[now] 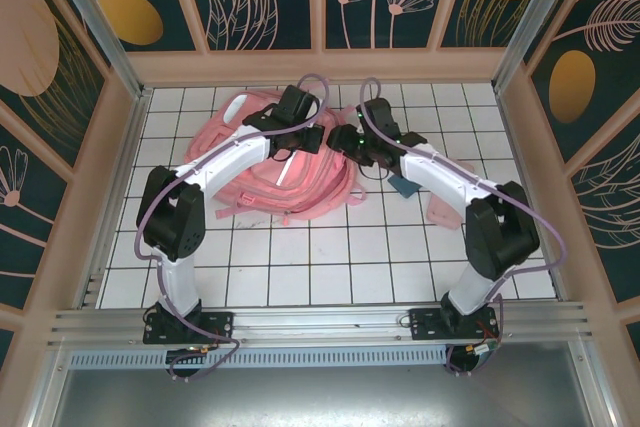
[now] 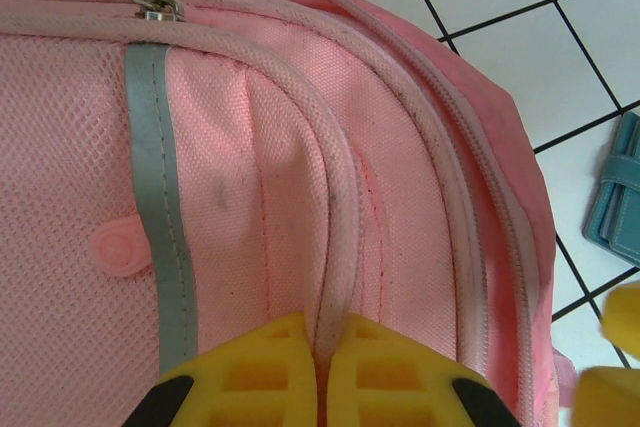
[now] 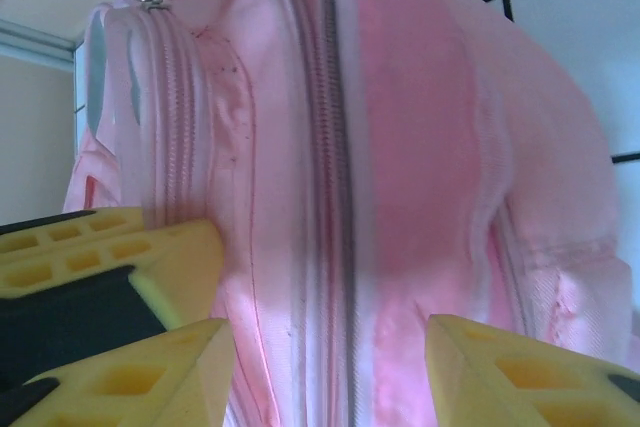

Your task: Pack the student bag

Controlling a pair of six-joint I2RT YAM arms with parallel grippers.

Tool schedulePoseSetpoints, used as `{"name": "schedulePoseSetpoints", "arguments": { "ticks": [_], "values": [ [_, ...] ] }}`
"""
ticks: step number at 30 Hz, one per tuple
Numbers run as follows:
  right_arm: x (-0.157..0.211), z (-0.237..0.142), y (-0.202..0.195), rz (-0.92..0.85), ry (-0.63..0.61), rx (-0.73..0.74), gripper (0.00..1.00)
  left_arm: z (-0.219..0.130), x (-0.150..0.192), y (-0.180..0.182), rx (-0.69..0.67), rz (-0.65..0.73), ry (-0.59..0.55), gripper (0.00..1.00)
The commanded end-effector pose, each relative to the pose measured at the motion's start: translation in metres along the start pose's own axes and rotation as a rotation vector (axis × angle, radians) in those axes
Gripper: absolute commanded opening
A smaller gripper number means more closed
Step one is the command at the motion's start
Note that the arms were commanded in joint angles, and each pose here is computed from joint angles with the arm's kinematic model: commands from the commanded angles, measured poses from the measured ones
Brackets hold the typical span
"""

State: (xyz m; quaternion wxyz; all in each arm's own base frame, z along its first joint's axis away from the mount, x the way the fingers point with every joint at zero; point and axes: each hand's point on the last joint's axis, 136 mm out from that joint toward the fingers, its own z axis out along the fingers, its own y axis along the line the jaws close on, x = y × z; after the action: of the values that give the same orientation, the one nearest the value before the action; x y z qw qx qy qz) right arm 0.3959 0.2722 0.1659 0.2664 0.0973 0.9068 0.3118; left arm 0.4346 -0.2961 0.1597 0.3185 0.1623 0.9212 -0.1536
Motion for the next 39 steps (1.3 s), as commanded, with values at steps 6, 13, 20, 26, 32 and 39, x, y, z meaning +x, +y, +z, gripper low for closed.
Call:
{"name": "schedulePoseSetpoints", "arguments": {
  "ticks": [6,13,20,26,32,39],
  "values": [
    [0.003,0.029,-0.038,-0.008,0.049,0.18,0.34,-0.015,-0.021,-0.006,0.022,-0.018,-0.095,0.0],
    [-0.007,0.03,-0.077,0.027,0.029,0.263,0.18,-0.011,-0.015,-0.003,0.01,-0.032,-0.076,0.15],
    [-0.02,0.029,-0.073,-0.048,0.04,0.234,0.18,-0.033,-0.004,0.005,-0.012,-0.065,-0.072,0.59],
    [-0.048,0.014,-0.08,-0.098,-0.025,0.301,0.19,-0.06,0.016,0.036,-0.052,-0.192,-0.088,0.7],
    [-0.014,-0.009,-0.043,-0.203,0.012,0.275,0.47,-0.082,0.052,0.082,-0.121,-0.381,-0.11,0.75],
    [0.101,-0.014,-0.007,-0.315,0.161,0.283,0.49,-0.087,0.116,0.112,-0.215,-0.563,-0.072,0.75]
  ]
}}
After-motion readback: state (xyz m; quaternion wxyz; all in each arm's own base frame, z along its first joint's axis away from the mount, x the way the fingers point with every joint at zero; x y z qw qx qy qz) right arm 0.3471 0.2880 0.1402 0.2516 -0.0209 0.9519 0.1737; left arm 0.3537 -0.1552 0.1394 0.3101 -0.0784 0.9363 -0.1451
